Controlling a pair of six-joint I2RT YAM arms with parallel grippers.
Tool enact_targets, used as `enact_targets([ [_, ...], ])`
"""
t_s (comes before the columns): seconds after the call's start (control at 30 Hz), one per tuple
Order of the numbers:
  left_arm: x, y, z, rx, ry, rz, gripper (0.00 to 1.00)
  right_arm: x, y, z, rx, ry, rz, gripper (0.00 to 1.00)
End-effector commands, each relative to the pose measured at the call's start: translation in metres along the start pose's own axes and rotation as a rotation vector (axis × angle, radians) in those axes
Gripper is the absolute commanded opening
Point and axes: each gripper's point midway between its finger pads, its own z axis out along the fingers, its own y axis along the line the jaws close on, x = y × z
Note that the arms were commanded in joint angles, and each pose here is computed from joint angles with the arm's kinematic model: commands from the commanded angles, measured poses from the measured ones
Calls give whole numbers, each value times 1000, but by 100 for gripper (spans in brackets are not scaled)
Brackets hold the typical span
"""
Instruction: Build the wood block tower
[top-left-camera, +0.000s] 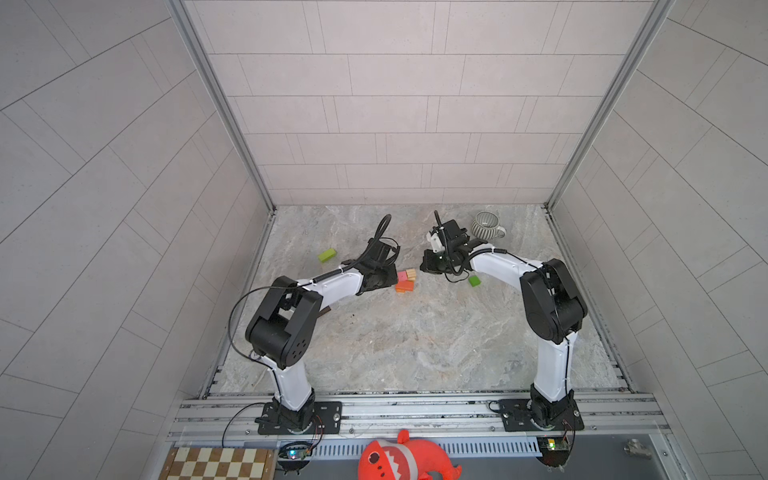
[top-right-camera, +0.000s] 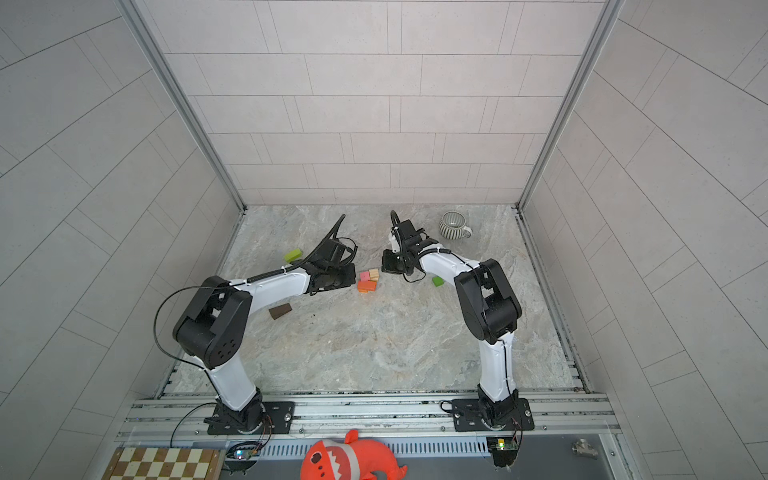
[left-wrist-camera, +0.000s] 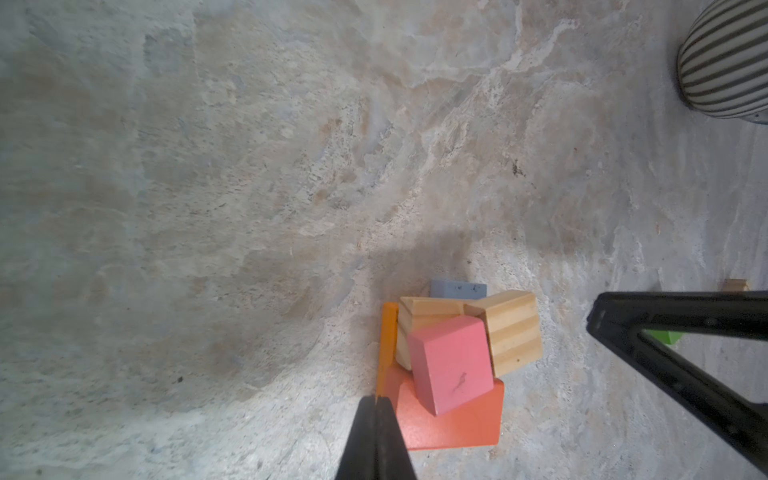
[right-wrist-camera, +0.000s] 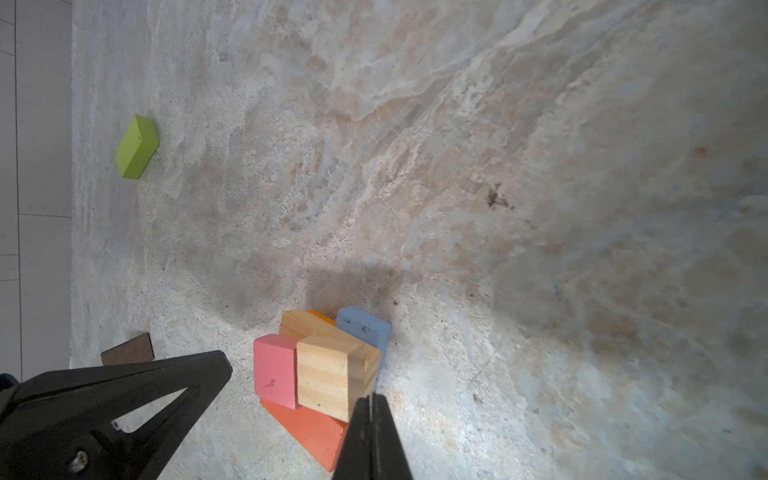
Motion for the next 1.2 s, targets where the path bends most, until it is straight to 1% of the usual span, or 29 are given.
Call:
enact_targets([
  [0.0,-10,-8,3,29,-15,-10,0,-2,-8,5,41,3,-10,0],
  [0.53,-14,-16,14,55,1,-10,0,-2,-7,14,31,19,-21,0],
  [0.73,-17,-20,13,65,-2,-9,0,-2,-5,17,20,24,-26,0],
  [0.83,-17,-21,14,63,-1,-5,0,1,-1,20,-4,41,-33,0],
  [1.17,-15,-20,19,60,9,-7,0,4,0,22,-13,51,-41,0],
])
